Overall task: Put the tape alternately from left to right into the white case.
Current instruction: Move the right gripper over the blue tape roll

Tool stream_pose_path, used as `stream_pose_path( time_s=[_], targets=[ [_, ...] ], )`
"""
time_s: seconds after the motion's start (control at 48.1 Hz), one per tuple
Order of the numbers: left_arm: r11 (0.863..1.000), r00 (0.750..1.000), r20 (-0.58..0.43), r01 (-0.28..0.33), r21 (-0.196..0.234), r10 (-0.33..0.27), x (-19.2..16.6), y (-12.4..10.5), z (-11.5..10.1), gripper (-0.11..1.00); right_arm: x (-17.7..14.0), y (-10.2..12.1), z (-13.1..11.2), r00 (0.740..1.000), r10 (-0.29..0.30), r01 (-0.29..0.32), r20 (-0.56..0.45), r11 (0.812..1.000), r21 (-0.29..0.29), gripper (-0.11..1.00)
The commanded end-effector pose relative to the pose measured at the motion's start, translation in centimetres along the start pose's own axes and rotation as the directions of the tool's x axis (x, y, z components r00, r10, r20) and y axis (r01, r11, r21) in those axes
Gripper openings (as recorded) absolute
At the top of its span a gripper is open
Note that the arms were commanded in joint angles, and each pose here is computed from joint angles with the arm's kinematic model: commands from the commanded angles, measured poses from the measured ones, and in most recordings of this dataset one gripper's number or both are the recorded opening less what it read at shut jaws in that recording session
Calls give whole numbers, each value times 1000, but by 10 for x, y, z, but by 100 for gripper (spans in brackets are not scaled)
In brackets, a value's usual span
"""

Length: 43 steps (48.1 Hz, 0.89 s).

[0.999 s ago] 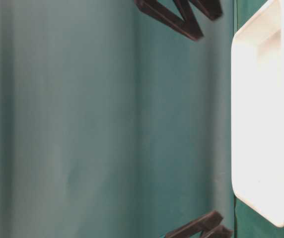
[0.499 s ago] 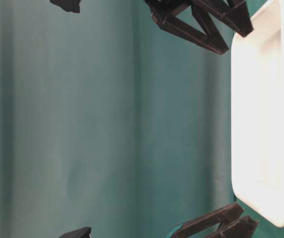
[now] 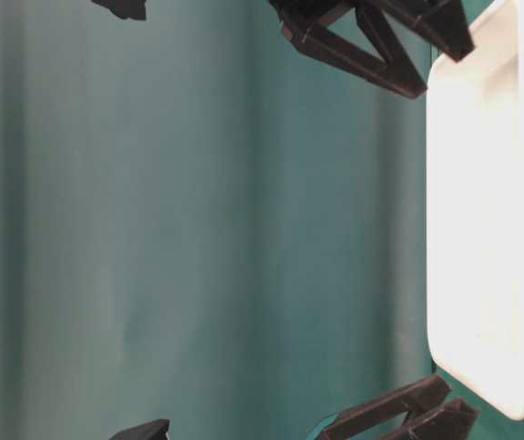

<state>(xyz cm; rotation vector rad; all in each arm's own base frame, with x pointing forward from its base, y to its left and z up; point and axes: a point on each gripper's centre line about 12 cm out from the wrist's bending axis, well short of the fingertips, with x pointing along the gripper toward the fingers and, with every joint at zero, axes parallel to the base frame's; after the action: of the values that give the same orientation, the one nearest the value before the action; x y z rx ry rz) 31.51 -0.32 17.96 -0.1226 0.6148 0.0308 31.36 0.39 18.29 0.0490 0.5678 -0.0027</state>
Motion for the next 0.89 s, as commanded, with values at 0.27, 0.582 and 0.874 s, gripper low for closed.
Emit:
stream_pose_path(
  time_s=[0.27, 0.582, 0.874],
  targets=[
    [1000, 1000, 29, 2, -1, -2, -1, -1, 10, 93, -3, 35, 7, 995, 96, -95, 24, 994, -54, 83],
    [1000, 1000, 29, 2, -2, -2, -1, -1, 10, 93, -6, 62, 4, 986, 168, -165, 16, 981, -97, 83],
    [1000, 1000, 26, 2, -2, -2, -1, -1, 9, 93, 1, 69, -1, 984, 177, -179, -34, 980, -89, 83]
  ],
)
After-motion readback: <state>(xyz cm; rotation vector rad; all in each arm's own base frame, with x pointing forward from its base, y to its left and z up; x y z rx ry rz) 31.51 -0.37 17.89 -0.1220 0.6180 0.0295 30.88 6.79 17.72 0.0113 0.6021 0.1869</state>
